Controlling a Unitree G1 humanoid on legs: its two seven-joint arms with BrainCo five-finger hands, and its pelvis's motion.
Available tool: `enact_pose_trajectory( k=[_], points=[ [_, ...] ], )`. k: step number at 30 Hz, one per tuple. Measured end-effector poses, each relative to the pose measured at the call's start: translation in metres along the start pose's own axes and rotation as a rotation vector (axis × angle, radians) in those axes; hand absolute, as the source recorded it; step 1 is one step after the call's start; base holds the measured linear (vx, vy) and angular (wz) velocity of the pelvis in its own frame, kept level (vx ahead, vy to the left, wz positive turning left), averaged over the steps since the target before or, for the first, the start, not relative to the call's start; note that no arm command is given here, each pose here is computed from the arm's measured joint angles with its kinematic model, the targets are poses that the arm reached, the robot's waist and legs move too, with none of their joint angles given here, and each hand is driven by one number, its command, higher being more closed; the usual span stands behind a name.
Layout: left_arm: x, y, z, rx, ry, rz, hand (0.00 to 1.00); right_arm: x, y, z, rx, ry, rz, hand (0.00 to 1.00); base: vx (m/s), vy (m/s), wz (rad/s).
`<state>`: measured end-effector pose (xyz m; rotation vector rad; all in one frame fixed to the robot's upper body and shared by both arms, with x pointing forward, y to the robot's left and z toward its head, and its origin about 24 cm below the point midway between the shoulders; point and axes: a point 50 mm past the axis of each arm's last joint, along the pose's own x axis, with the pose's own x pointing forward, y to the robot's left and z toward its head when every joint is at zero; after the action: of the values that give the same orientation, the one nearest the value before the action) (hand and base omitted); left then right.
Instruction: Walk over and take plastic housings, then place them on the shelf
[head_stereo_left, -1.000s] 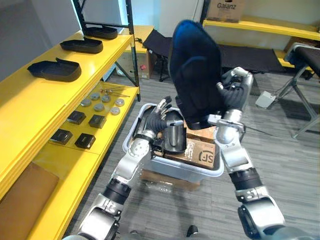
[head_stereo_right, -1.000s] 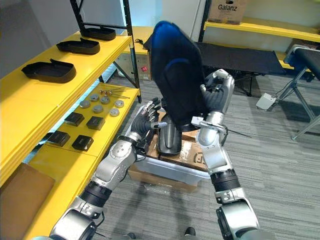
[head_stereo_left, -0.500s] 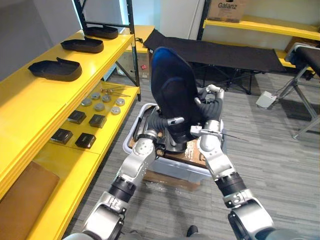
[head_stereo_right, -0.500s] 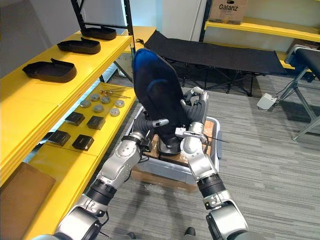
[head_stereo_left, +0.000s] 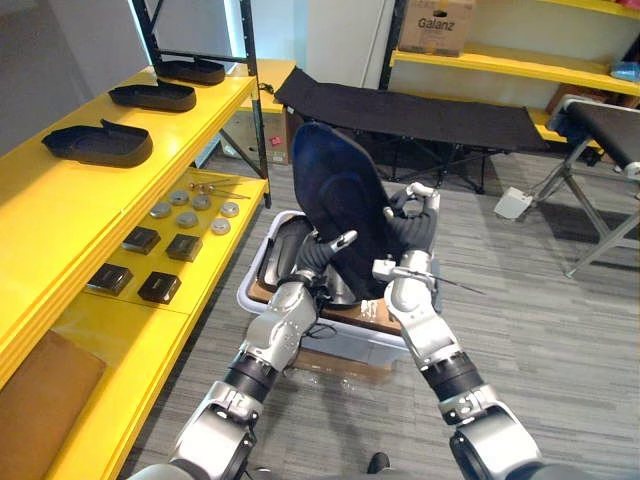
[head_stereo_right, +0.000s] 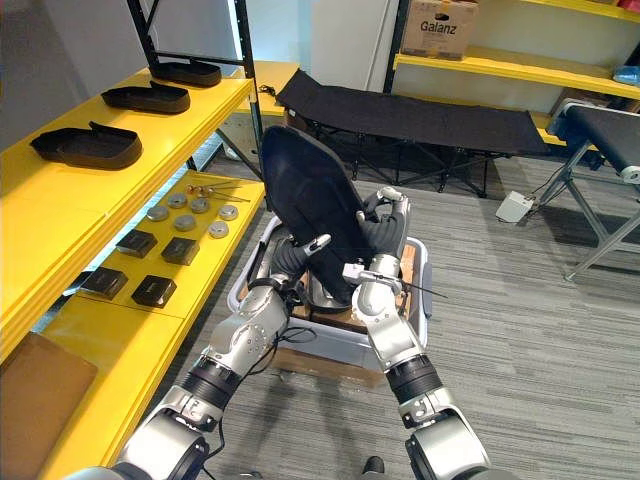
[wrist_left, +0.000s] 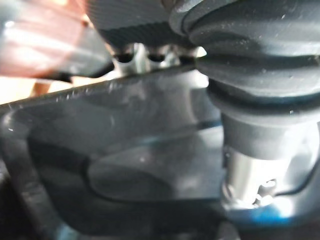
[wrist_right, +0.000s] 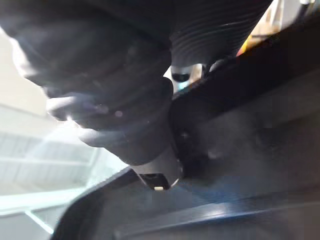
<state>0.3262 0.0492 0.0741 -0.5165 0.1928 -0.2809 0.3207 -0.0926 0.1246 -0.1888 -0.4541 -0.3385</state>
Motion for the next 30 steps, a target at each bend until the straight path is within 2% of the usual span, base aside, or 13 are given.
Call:
enact_pose_trajectory(
  k=[8, 24, 25, 30],
  points=[
    [0.000, 0.000, 0.002, -0.094, -0.035, -0.032, 1.00, -0.001, 0.002, 0.008, 0.012, -0.065, 0.009, 1.00, 0.00, 0.000, 0.00],
    [-0.004, -0.004, 0.010, -0.104, -0.125, -0.060, 1.00, -0.006, -0.002, 0.015, 0.071, -0.116, 0.003, 1.00, 0.00, 0.000, 0.00],
    [-0.006, -0.004, 0.010, -0.096, -0.139, -0.063, 1.00, -0.008, -0.002, 0.015, 0.081, -0.124, 0.003, 0.00, 0.00, 0.000, 0.00],
    [-0.011, -0.003, 0.014, -0.040, -0.190, -0.058, 1.00, -0.019, -0.004, 0.014, 0.141, -0.106, 0.024, 0.00, 0.00, 0.000, 0.00]
  ],
)
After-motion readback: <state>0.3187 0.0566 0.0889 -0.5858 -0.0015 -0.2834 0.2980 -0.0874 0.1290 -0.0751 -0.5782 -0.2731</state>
